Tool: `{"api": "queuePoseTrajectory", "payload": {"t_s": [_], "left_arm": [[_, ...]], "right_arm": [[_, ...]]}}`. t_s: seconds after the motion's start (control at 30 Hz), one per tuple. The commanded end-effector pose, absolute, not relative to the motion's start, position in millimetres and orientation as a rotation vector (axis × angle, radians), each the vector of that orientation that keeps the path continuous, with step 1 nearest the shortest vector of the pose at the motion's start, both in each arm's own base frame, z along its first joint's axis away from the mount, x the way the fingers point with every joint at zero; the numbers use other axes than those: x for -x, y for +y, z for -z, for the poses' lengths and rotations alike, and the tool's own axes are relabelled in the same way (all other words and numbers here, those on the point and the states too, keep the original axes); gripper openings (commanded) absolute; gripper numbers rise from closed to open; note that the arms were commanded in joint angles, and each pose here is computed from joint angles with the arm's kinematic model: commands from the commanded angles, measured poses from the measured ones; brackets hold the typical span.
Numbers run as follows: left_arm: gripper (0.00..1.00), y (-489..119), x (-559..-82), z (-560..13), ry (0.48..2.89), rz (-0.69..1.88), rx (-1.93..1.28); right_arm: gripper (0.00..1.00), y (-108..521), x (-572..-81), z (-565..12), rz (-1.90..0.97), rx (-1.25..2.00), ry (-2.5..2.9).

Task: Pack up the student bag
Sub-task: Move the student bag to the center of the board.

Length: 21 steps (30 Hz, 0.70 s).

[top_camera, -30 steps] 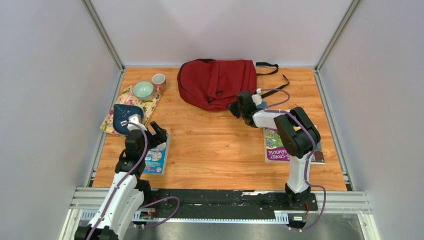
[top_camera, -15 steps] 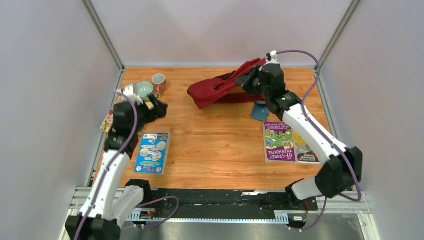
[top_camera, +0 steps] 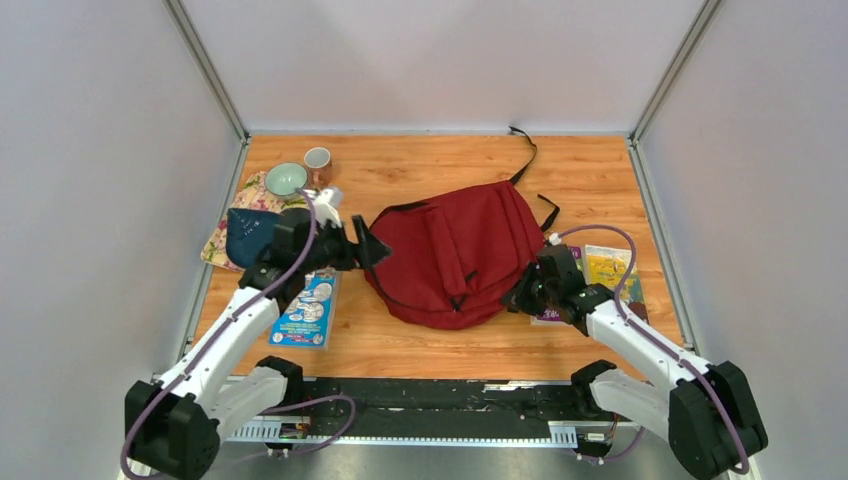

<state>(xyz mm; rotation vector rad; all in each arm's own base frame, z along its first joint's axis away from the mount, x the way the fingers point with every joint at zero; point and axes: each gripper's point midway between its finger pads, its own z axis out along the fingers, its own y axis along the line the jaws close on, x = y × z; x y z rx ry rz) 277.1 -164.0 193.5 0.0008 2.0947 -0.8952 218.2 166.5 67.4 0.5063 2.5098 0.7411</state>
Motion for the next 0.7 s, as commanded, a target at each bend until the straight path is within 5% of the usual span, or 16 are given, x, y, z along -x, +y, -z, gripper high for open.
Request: {"api": "queuePoseTrajectory", "payload": {"t_s": [0.0,0.37,0.67], "left_arm": [[0.93,-202.3,-245.5,-213.3,2.054,0.869,-0.233],[0.93,-282.6,-190.8,-145.6,2.264,0.808,-0.471],[0.84,-308.9,-194.0,-98.0,2.397,0.720,-0.372]], "right_arm": [[0.01,169.8,-207.6,-67.5,-0.818,-0.493,2.468],[0.02,170.8,-203.8,-44.8,-0.849,-0.539,2.460],[0.01,170.0,-191.7,-39.8,-0.909,-0.566,2.433]]}}
